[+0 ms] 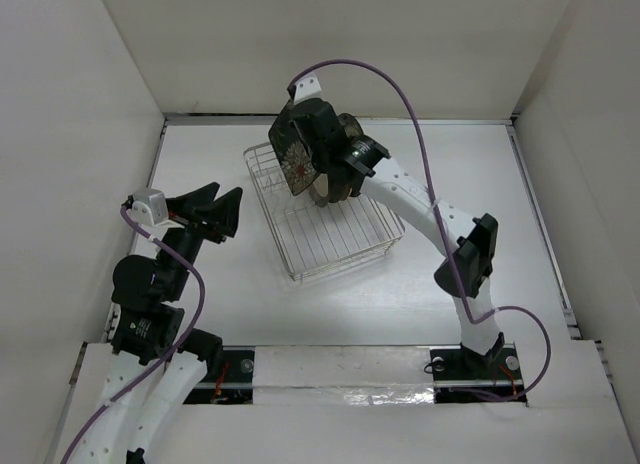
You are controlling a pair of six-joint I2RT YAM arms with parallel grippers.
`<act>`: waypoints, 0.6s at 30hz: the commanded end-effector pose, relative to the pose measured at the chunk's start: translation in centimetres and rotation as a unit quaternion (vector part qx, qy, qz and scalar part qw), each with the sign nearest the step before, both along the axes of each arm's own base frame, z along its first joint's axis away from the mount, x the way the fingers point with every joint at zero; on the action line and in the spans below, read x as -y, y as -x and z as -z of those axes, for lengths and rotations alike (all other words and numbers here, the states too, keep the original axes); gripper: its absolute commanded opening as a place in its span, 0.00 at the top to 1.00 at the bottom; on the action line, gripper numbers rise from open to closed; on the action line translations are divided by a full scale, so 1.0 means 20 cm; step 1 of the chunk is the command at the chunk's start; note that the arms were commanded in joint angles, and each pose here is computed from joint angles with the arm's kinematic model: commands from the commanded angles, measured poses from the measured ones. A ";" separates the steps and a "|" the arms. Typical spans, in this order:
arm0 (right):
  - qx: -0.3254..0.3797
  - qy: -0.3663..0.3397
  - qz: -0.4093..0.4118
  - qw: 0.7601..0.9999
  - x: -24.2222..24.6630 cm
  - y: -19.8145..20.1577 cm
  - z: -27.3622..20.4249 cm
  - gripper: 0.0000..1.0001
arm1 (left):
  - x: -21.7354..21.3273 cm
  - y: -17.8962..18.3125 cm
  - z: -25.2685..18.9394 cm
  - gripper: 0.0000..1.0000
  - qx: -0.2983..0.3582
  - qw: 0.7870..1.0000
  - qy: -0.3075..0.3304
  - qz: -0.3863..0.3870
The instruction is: Load the plates into the dish rack
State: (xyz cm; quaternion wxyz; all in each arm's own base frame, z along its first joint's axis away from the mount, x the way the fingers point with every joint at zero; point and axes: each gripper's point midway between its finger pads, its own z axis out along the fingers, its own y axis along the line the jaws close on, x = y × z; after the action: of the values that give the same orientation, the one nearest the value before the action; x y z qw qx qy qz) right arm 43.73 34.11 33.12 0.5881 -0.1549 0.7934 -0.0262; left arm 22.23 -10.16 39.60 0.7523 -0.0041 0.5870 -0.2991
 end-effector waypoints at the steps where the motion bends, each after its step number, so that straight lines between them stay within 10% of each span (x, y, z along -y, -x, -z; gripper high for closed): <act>1: 0.053 -0.013 0.036 0.998 0.02 -0.03 -0.21 1.00 | 0.02 0.02 -0.05 0.46 0.028 1.000 0.004 0.013; 18: 0.013 0.035 0.023 0.999 -0.14 -0.05 0.09 1.00 | 0.02 0.02 -0.03 0.46 0.022 1.000 0.002 0.015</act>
State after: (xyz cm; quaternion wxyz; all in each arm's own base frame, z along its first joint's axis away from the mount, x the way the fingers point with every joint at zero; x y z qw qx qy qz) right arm 44.40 36.12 26.81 0.5370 -0.2010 0.8147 -0.0873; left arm 22.30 -10.41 39.10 0.7485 0.0004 0.5906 -0.3017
